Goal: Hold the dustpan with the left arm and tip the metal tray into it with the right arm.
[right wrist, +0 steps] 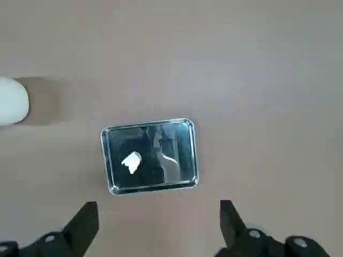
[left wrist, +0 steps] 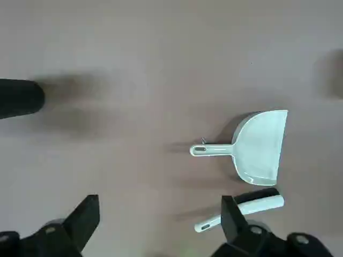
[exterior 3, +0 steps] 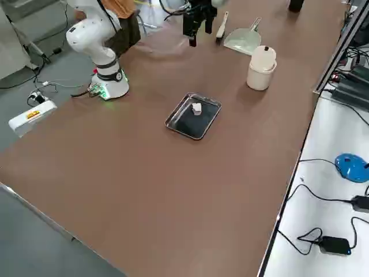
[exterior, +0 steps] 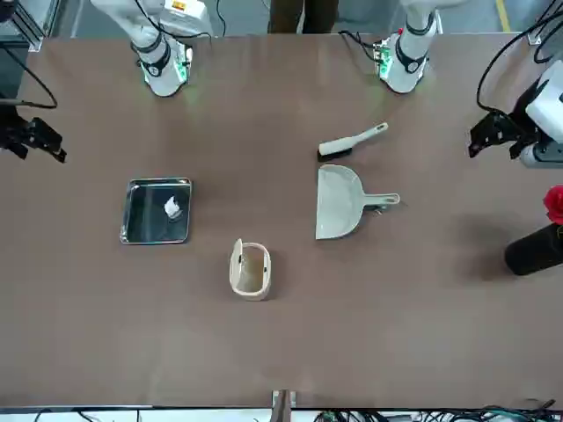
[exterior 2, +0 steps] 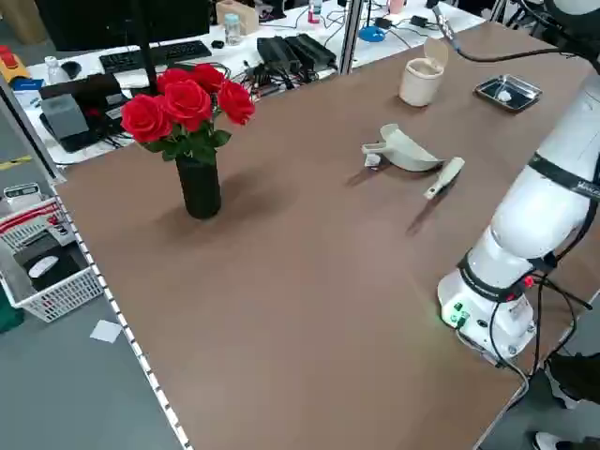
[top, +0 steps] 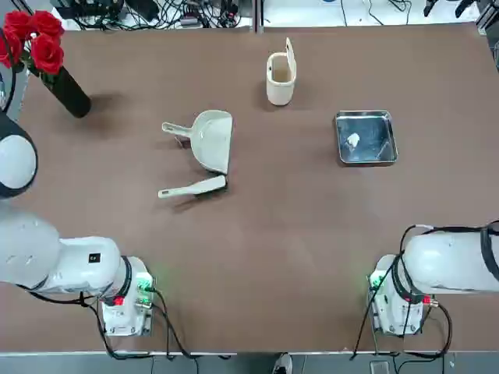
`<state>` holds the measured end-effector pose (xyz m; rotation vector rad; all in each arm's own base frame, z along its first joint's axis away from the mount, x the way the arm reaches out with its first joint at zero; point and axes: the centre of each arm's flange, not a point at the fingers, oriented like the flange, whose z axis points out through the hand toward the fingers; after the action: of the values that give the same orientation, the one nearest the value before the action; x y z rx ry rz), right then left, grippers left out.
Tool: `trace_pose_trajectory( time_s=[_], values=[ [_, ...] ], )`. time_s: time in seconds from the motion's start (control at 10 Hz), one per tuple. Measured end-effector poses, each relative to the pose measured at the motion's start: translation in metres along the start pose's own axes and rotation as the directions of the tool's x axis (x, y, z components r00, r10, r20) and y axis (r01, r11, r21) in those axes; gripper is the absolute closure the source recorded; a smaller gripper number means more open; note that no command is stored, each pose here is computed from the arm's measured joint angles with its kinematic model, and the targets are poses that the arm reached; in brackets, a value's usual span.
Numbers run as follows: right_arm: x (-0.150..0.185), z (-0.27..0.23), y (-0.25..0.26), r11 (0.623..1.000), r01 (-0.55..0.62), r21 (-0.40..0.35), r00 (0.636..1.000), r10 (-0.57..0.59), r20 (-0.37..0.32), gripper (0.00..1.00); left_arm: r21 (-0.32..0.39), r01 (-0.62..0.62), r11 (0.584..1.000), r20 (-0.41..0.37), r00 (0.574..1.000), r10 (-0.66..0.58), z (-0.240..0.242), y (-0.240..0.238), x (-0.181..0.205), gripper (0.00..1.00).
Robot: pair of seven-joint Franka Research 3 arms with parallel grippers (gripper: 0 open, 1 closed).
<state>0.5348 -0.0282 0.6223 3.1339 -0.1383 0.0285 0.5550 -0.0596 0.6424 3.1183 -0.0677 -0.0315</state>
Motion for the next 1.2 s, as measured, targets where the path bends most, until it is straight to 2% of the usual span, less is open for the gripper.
trace_pose_trajectory(
  time_s=[0.4,0.6,0.7,0.9,1.0,1.2],
  values=[
    [0.000,0.008,0.001,1.000,-0.003,0.000,1.000,0.003,0.014,0.00,0.000,0.005,1.000,0.001,1.000,-0.005,0.000,-0.002,0.000,0.00],
    [0.001,0.050,0.016,0.999,-0.032,-0.001,0.998,0.032,0.050,0.00,0.000,0.044,0.999,0.017,0.999,-0.044,0.008,-0.002,0.004,0.00],
    [0.001,0.076,0.023,0.999,-0.044,-0.001,0.997,0.044,0.066,0.00,0.000,0.091,0.996,0.030,0.995,-0.091,0.015,0.000,0.008,0.00],
    [0.001,0.124,0.024,0.999,-0.041,0.000,0.998,0.041,0.056,0.00,0.018,0.239,0.971,0.055,0.969,-0.240,0.030,0.006,0.013,0.03],
    [-0.001,0.147,0.026,0.999,-0.035,0.005,0.998,0.035,0.048,0.00,0.043,0.328,0.944,0.062,0.942,-0.330,0.038,0.011,0.014,0.03],
    [-0.005,0.196,0.044,0.998,-0.009,0.061,0.999,0.007,0.047,0.00,0.089,0.439,0.894,0.084,0.891,-0.446,0.059,0.026,0.012,0.00]
  ],
)
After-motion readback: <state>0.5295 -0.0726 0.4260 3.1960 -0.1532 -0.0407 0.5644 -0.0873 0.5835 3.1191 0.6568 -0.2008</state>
